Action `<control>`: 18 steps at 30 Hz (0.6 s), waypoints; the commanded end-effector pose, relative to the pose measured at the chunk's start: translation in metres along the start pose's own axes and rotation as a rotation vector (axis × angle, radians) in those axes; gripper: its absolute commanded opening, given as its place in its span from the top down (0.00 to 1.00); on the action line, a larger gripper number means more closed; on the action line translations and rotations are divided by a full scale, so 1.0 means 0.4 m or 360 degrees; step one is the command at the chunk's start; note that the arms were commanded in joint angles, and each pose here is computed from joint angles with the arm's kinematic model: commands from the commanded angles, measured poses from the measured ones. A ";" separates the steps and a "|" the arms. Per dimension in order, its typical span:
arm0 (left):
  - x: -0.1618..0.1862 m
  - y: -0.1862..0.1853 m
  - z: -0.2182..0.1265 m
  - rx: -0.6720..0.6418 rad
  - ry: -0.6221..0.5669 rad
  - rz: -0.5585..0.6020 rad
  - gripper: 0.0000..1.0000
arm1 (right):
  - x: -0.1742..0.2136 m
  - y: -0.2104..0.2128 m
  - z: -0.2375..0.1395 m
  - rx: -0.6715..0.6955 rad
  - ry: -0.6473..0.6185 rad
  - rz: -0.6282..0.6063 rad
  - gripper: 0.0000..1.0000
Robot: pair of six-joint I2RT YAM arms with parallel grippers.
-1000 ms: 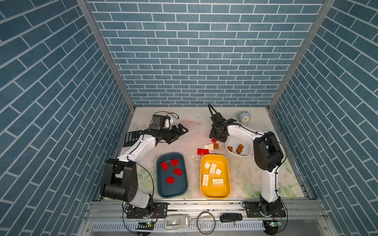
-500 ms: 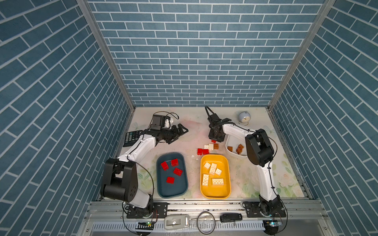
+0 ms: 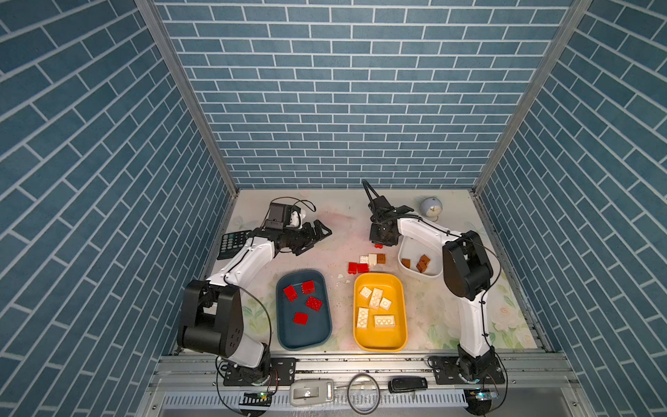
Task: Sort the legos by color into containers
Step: 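Carry the red brick over the teal tray and open the right gripper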
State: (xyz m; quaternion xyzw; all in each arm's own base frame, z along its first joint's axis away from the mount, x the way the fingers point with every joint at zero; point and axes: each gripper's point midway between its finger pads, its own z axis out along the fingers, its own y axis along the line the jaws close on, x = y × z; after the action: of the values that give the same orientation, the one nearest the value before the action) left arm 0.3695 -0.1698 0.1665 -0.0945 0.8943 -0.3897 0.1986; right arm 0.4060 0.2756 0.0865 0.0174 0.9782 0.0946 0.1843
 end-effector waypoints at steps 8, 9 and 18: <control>-0.027 0.013 -0.019 -0.0102 -0.0035 0.0012 0.02 | 0.201 0.275 -0.248 -0.0823 -0.0021 -0.0680 0.82; -0.028 0.016 -0.018 -0.0111 -0.0036 0.0007 0.02 | 0.225 0.294 -0.258 -0.0871 -0.0020 -0.0728 0.82; -0.044 0.023 -0.012 -0.0140 -0.0060 -0.0028 0.02 | 0.462 0.477 -0.285 -0.1240 0.0028 -0.1226 0.82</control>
State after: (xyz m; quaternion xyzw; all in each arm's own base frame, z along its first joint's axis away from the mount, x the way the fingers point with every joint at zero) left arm 0.3763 -0.1581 0.1641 -0.1111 0.9052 -0.3564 0.2032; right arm 0.2063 0.4282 0.1524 -0.3535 0.8534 0.3437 0.1693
